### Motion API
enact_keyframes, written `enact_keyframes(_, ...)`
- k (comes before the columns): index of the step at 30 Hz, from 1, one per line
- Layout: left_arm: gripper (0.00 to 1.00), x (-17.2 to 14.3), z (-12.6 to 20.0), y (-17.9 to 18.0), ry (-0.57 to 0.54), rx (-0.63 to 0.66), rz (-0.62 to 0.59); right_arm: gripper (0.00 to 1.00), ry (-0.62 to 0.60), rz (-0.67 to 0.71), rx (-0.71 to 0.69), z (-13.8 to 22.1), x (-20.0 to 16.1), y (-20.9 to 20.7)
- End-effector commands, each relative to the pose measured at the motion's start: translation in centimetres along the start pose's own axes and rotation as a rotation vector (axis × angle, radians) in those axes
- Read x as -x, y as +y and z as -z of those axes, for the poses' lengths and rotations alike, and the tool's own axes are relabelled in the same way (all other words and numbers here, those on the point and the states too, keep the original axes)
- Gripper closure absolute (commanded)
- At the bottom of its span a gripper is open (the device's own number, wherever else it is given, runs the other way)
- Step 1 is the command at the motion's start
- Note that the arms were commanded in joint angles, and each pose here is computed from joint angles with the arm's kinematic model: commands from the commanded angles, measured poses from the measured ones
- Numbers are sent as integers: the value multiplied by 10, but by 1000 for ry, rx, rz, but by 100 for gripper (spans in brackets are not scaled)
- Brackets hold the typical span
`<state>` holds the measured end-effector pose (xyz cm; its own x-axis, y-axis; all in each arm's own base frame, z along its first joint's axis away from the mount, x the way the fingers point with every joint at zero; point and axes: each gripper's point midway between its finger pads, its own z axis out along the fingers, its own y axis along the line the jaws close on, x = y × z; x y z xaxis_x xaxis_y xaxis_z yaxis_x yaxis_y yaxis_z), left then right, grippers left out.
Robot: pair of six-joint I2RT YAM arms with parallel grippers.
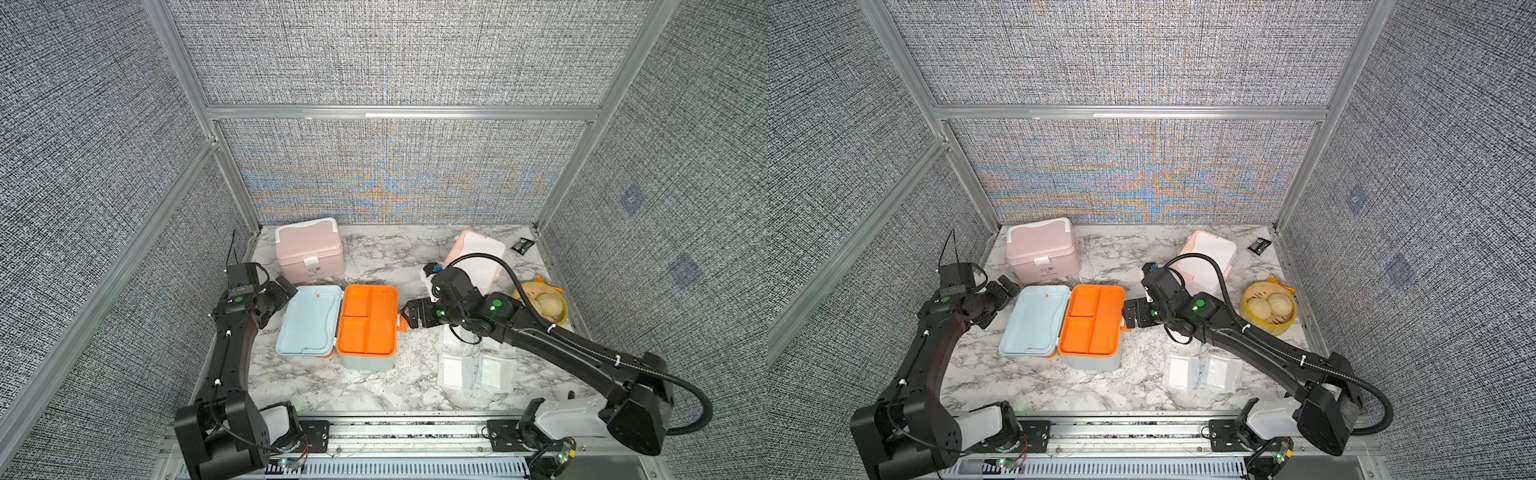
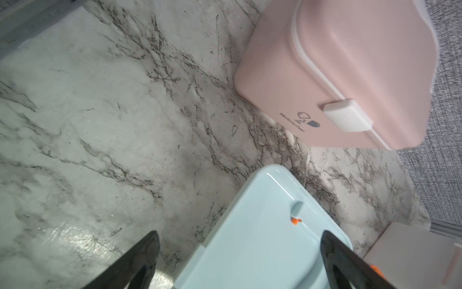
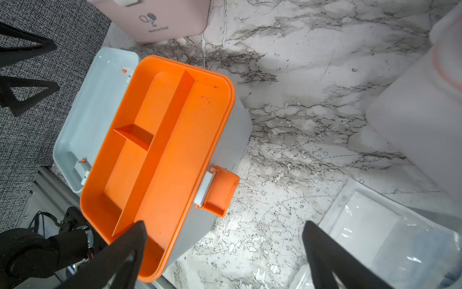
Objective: Open first aid kits and take out gauze
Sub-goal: Close the lid of the first aid kit.
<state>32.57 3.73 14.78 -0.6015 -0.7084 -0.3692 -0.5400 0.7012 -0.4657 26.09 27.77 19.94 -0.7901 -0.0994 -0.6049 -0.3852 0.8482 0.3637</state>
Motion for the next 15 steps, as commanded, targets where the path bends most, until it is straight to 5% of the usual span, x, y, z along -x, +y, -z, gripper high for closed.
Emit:
enact_keyframes(1,0,-3,-9,1,49,10,24,1,-39,14,85,2,8,10)
enact_keyframes(10,0,-36,-50,-7,265,-117,107,1,-18,-13,103,-4,5,7)
enact_keyframes(15,0,-43,-49,-21,286,-223,132,1,8,-32,107,-9,0,4)
